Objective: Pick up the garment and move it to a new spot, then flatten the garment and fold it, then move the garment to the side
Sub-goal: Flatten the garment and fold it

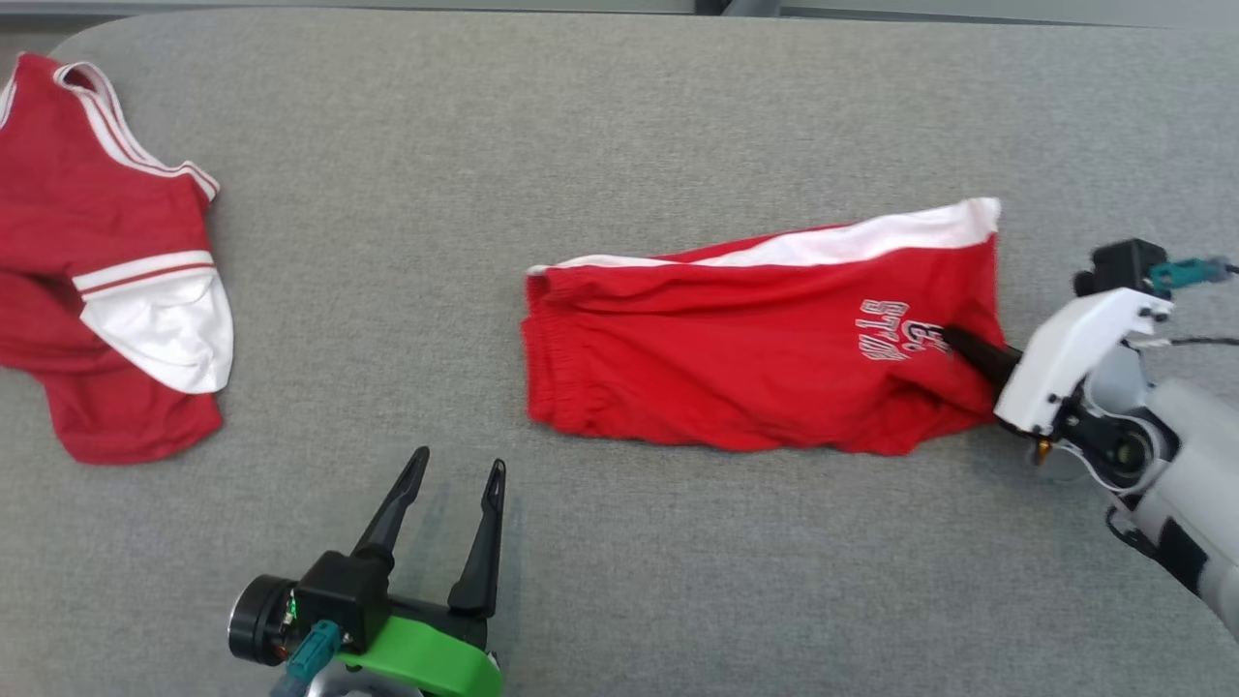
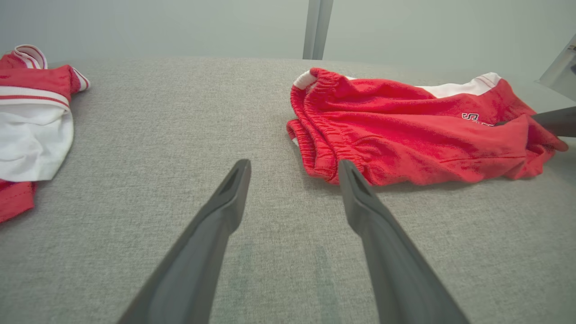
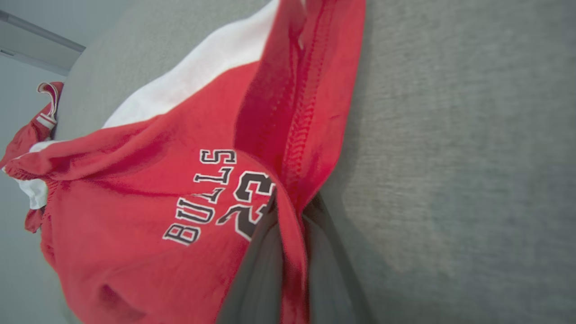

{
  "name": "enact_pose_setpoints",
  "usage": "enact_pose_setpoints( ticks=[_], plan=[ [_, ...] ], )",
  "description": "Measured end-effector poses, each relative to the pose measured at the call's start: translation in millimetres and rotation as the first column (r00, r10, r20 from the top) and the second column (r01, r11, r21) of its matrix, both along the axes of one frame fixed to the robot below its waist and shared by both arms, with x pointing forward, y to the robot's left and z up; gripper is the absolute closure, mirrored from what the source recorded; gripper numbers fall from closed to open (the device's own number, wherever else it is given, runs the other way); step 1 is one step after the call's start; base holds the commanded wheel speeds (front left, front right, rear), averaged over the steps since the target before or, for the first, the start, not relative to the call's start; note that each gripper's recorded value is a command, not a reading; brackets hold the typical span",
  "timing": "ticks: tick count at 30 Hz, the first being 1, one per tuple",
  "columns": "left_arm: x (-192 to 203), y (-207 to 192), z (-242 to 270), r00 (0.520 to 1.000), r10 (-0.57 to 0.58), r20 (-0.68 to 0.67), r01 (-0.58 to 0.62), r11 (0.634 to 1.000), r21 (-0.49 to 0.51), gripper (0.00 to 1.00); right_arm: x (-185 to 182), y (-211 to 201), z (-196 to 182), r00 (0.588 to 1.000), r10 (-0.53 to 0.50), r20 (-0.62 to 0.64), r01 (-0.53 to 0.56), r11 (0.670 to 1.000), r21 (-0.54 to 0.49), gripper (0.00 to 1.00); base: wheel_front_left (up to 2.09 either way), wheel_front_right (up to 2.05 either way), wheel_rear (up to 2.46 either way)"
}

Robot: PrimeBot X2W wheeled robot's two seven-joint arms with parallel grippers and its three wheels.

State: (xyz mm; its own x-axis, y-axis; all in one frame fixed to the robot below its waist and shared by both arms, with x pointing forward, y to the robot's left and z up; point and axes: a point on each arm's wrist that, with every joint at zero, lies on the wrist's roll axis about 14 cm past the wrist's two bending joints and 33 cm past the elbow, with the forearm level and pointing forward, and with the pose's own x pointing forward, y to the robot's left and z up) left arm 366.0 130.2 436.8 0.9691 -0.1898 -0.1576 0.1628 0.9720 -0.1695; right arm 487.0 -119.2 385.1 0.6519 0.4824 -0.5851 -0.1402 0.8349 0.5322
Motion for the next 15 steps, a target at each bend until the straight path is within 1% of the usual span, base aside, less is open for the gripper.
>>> enact_pose_setpoints(
  ticks=[2, 5, 7, 9, 12, 13, 15],
  plan=[
    [-0.6, -6.4, -0.6, 1.0, -0.021, 0.002, 0.021, 1.0, -0.007, 0.0, -8.8, -38.5, -4.1, 0.995, -0.1, -0.019, 0.099, 0.995, -0.018, 1.0, 0.0, 0.0, 0.0],
    [-4.4, -13.8, -5.4, 0.999, -0.051, -0.008, 0.05, 0.999, -0.008, 0.0, -25.3, -98.0, -11.4, 0.968, -0.248, -0.032, 0.244, 0.966, -0.081, 1.0, 0.0, 0.0, 0.0],
    [-7.6, -22.2, -7.9, 0.997, -0.074, -0.016, 0.074, 0.997, -0.019, 0.0, -36.2, -134.2, -12.5, 0.946, -0.325, -0.022, 0.319, 0.938, -0.134, 1.0, 0.0, 0.0, 0.0],
    [-10.7, -26.7, -9.8, 0.996, -0.086, -0.021, 0.086, 0.996, -0.026, 0.0, -45.3, -171.6, -9.3, 0.916, -0.402, 0.002, 0.395, 0.899, -0.187, 1.0, 0.0, 0.0, 0.0],
    [-14.7, -31.1, -11.8, 0.995, -0.097, -0.027, 0.097, 0.995, -0.031, 0.0, -55.8, -216.5, 0.0, 0.884, -0.464, 0.056, 0.46, 0.844, -0.274, 1.0, 0.0, 0.0, 0.0],
    [-15.2, -32.6, -11.5, 0.995, -0.101, -0.026, 0.1, 0.994, -0.031, 0.0, -54.5, -223.3, 5.2, 0.88, -0.468, 0.078, 0.47, 0.835, -0.286, 1.0, 0.0, 0.0, 0.0],
    [-17.1, -35.1, -11.7, 0.994, -0.103, -0.027, 0.102, 0.994, -0.038, 0.0, -41.9, -222.5, 19.9, 0.894, -0.425, 0.14, 0.447, 0.841, -0.305, 1.0, 0.0, 0.0, 0.0]
  ],
)
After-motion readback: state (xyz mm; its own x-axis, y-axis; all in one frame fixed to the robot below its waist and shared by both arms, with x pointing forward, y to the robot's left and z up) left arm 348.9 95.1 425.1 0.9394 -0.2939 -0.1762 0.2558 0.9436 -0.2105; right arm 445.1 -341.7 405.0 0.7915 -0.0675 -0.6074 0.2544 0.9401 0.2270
